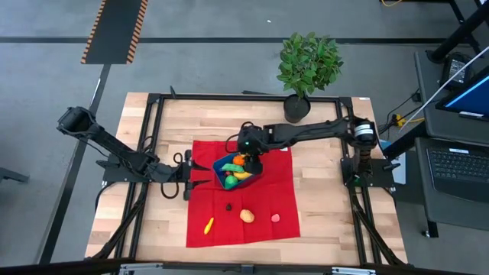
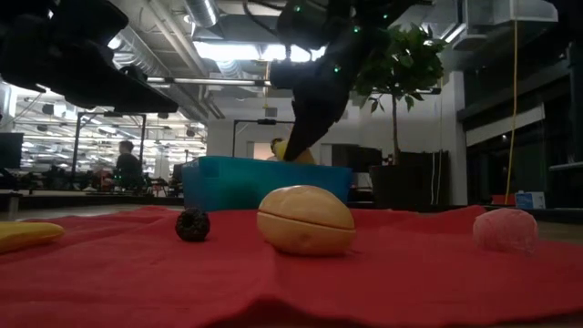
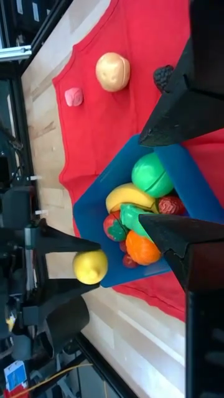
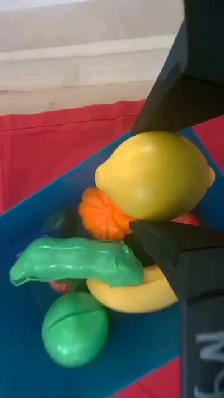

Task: Pick and placing Produce into tupperware
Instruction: Put the lemon into the blue bin, then put the corn into the blue bin

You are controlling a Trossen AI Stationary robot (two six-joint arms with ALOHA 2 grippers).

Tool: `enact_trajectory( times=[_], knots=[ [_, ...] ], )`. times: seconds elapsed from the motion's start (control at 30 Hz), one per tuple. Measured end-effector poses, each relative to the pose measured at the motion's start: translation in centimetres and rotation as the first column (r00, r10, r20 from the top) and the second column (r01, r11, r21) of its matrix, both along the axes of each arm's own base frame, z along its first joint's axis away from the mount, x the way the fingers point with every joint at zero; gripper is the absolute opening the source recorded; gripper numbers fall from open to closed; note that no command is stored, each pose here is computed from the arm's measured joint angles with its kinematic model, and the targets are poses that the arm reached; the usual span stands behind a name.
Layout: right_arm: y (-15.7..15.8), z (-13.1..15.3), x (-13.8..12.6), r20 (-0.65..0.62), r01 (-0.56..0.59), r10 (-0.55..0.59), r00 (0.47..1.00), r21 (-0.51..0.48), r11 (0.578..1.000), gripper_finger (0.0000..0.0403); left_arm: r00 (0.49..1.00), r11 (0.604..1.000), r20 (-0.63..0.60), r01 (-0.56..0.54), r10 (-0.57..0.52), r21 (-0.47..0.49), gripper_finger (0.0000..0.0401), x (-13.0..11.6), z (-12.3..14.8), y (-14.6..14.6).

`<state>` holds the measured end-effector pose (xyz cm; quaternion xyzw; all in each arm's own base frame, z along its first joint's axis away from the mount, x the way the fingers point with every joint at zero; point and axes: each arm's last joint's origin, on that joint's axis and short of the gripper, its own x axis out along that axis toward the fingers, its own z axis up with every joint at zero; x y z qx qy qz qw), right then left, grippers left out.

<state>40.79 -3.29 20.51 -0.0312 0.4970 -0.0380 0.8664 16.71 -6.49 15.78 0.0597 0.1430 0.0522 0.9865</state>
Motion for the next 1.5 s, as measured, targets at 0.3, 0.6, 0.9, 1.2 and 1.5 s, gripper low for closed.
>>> enact_trajectory(
  times=[0.3,0.6,0.9,1.2,1.5],
  knots=[
    [0.0,-1.1,0.2,-0.023,0.023,-0.022,0.999,0.014,1.000,0.0208,1.000,1.000,-0.013,0.003,-0.003,0.007,0.0179,-0.1,-0.1,0.0],
    [0.0,-2.1,0.5,-0.049,0.003,-0.002,0.999,0.004,1.000,0.0255,1.000,1.000,-0.017,0.002,-0.002,0.008,0.0179,-0.1,-0.2,0.0],
    [-0.1,-1.7,0.4,-0.049,0.012,-0.012,0.999,0.008,1.000,0.0290,1.000,1.000,-0.016,0.002,-0.002,0.008,0.0179,-0.1,-0.2,0.0],
    [0.2,2.2,-1.5,-0.018,0.066,-0.065,0.998,0.037,0.997,0.0288,1.000,1.000,-0.013,-0.004,0.004,-0.019,0.0179,-0.1,-0.1,-0.1],
    [2.6,1.3,-5.8,0.294,0.012,-0.028,0.955,0.055,0.998,0.0288,1.000,1.000,-0.009,0.000,-0.001,-0.027,0.0179,-0.1,-0.1,-0.2]
  ],
)
